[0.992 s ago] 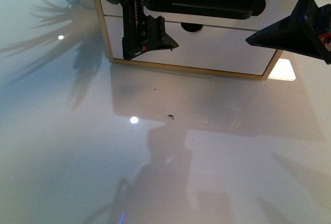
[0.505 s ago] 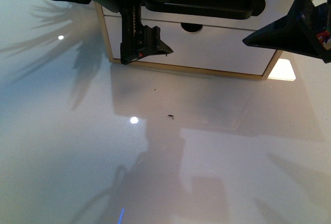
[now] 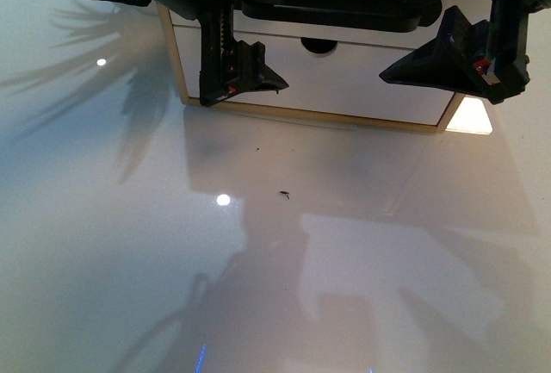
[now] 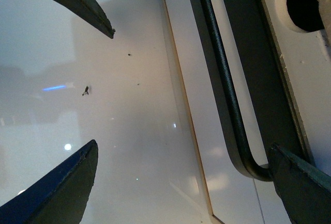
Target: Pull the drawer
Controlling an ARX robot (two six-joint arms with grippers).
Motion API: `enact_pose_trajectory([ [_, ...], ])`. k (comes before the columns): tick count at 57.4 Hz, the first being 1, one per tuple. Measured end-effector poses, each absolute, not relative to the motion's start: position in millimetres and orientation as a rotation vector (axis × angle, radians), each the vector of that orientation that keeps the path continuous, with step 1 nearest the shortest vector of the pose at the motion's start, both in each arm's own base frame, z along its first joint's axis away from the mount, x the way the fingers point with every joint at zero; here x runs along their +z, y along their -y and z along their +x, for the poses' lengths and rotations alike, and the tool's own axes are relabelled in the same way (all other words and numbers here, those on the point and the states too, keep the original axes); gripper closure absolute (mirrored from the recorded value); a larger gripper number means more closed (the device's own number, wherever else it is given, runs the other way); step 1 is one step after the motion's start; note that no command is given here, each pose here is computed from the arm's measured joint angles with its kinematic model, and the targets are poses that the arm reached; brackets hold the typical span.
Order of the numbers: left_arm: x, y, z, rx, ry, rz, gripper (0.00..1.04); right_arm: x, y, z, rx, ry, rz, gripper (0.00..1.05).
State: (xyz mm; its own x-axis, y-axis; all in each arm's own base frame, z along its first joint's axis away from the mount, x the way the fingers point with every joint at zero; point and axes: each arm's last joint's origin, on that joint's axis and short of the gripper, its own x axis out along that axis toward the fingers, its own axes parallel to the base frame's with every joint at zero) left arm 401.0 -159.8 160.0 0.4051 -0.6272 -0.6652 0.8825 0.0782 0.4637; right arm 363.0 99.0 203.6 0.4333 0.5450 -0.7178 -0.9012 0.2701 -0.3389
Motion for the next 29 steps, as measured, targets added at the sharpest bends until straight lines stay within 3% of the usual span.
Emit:
enact_pose_trajectory([
  [29, 159.3, 159.0, 401.4, -1.162, -0.329, 0.949, 0.07, 189.7, -106.6, 377.6, 1.059, -0.531, -0.795, 0.09],
])
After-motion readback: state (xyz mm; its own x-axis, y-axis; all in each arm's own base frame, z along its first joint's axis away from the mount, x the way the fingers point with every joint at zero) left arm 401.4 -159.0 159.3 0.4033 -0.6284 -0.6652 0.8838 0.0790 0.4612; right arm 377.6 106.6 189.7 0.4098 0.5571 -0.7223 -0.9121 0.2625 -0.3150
